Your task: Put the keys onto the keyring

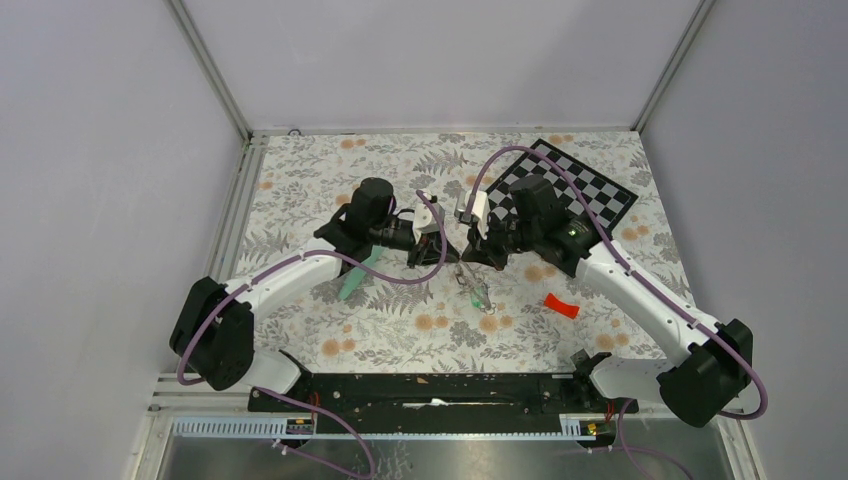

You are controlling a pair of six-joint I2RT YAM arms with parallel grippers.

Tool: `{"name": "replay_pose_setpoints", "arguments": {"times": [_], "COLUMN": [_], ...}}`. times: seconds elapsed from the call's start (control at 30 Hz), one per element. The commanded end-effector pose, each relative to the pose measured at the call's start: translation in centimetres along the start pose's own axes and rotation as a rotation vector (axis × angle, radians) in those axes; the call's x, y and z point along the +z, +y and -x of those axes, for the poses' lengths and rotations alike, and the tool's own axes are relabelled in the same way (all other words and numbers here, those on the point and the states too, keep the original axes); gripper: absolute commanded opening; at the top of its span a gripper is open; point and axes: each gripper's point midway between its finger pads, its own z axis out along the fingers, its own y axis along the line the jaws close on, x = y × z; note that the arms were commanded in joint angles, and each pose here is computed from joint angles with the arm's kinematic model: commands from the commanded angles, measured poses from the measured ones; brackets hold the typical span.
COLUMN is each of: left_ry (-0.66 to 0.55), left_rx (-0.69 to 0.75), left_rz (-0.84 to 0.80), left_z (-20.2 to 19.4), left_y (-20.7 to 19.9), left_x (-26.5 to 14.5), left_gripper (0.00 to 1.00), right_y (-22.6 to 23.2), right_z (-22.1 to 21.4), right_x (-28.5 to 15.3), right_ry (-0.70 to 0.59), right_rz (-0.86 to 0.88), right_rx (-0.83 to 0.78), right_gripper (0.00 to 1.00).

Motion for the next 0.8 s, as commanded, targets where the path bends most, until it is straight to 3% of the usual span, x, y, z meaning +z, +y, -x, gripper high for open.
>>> {"name": "replay_pose_setpoints", "arguments": {"times": [0.0, 0.2, 0.37, 0.6, 0.67, 0.77], "left_ry": [-0.047, -0.05, -0.043, -0.089, -0.105, -0.119], "left_rx": [0.069, 0.068, 0.095, 0.169, 0.186, 0.19], "left_rz": [0.0, -0.008, -0.028, -0.123, -0.151, -0.177], "left_z": [2.1, 1.8, 1.3, 1.7, 2.0, 1.9], "left_y": [0.5, 0.3, -0.3, -2.4, -3.0, -3.8], "left_x": [0.2, 0.4, 0.1, -1.9, -2.4, -2.6], "left_gripper": [0.16, 0.01, 0.0, 0.0, 0.0, 0.0], "right_y": [0.2, 0.4, 0.7, 1.7, 2.5, 3.5], "right_z": [1.4, 1.6, 2.0, 1.9, 1.9, 1.9], "right_x": [0.0, 0.0, -0.4, -2.6, -3.2, -3.7], "right_ry": [-0.054, -0.066, -0.082, -0.11, -0.12, -0.141], "right_rz": [0.005, 0.012, 0.009, -0.005, 0.021, 0.066], "right_rx": [-0.03, -0.022, -0.025, -0.091, -0.11, -0.124], "right_gripper": [0.0, 0.0, 0.02, 0.56, 0.64, 0.66]}}
